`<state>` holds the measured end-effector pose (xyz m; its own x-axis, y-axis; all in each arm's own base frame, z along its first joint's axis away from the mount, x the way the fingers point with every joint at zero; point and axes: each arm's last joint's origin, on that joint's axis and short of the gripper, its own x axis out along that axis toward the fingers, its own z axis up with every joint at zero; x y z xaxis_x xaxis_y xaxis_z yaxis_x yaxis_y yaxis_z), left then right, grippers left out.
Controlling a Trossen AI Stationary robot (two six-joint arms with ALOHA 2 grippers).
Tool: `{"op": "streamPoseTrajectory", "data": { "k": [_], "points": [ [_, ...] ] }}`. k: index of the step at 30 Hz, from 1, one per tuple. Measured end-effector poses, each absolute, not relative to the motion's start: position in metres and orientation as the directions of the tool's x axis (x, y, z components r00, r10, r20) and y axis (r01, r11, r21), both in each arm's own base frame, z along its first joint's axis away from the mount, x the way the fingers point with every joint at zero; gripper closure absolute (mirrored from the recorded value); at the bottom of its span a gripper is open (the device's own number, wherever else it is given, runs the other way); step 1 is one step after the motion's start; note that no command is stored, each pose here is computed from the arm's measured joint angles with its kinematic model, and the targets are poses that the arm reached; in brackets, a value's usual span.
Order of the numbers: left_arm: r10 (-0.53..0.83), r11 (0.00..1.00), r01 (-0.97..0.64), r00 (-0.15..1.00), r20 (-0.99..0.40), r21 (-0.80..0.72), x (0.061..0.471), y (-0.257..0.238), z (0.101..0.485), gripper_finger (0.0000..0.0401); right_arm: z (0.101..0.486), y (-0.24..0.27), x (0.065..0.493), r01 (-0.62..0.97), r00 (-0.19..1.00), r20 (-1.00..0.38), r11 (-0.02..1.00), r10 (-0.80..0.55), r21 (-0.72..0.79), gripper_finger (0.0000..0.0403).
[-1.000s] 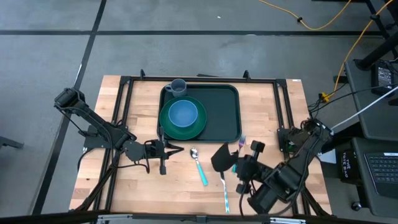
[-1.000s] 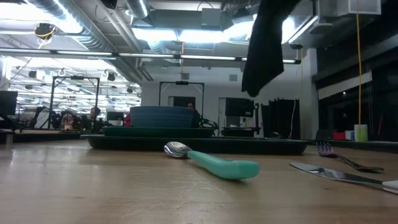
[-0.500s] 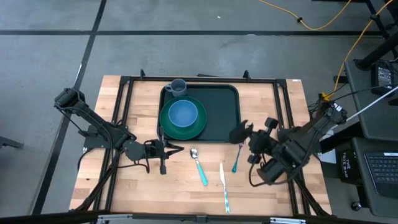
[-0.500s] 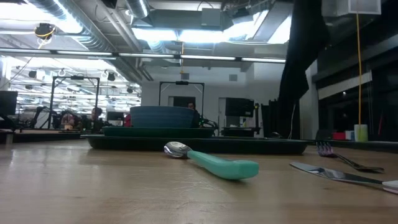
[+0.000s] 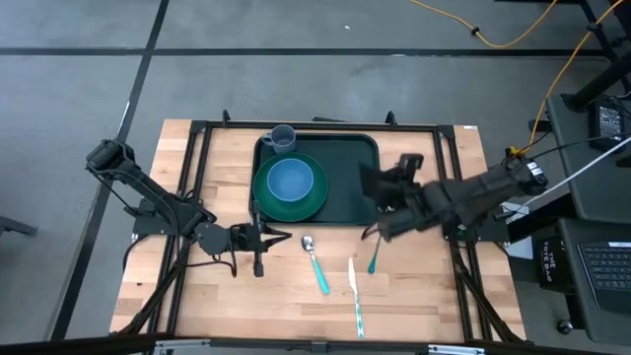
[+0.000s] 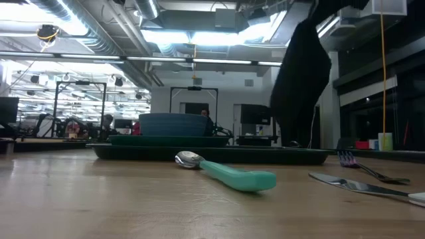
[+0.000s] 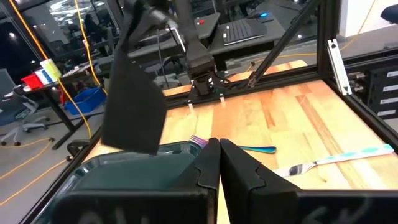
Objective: Set up tray
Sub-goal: Put the black napkin to the right of the green plate on the black serving tray
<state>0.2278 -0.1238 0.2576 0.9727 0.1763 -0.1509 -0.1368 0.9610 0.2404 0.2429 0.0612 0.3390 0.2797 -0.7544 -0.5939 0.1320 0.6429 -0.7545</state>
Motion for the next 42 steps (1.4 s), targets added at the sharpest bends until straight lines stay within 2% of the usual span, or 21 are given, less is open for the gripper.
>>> {"op": "streamPoseTrajectory", "data": {
  "k": [4,7,14,19,25,31,38,42],
  "points": [
    [0.176,0.954,-0.13,0.973,-0.151,0.271,0.228,-0.124,0.258,0.0395,0.339,0.034,0.258,0.079,0.246,-0.626,0.659,-0.74,-0.748,0.0387],
    [0.176,0.95,-0.127,0.973,-0.151,0.286,0.228,-0.124,0.258,0.0395,0.34,0.015,0.27,0.052,0.265,-0.636,0.669,-0.725,-0.741,0.0387],
    [0.175,0.95,-0.127,0.973,-0.151,0.284,0.228,-0.124,0.258,0.0395,0.344,-0.018,0.282,-0.046,0.267,-0.614,0.626,-0.743,-0.778,0.0387],
    [0.184,0.958,-0.143,0.972,-0.15,0.247,0.228,-0.124,0.258,0.0395,0.344,-0.033,0.282,-0.152,0.238,-0.608,0.589,-0.757,-0.793,0.0387],
    [0.219,0.95,-0.177,0.965,-0.145,0.258,0.228,-0.123,0.258,0.0395,0.347,-0.046,0.286,-0.165,0.254,-0.59,0.567,-0.766,-0.807,0.0387],
    [0.278,0.93,-0.23,0.95,-0.14,0.286,0.23,-0.117,0.258,0.0395,0.349,-0.059,0.291,-0.193,0.304,-0.618,0.589,-0.725,-0.785,0.0387],
    [0.32,0.915,-0.262,0.934,-0.158,0.307,0.235,-0.105,0.256,0.0395,0.346,-0.078,0.299,-0.232,0.298,-0.598,0.551,-0.744,-0.802,0.0387],
    [0.328,0.914,-0.264,0.928,-0.176,0.308,0.236,-0.102,0.253,0.0395,0.334,-0.091,0.309,-0.342,0.264,-0.605,0.514,-0.751,-0.787,0.0387]
  ]
}}
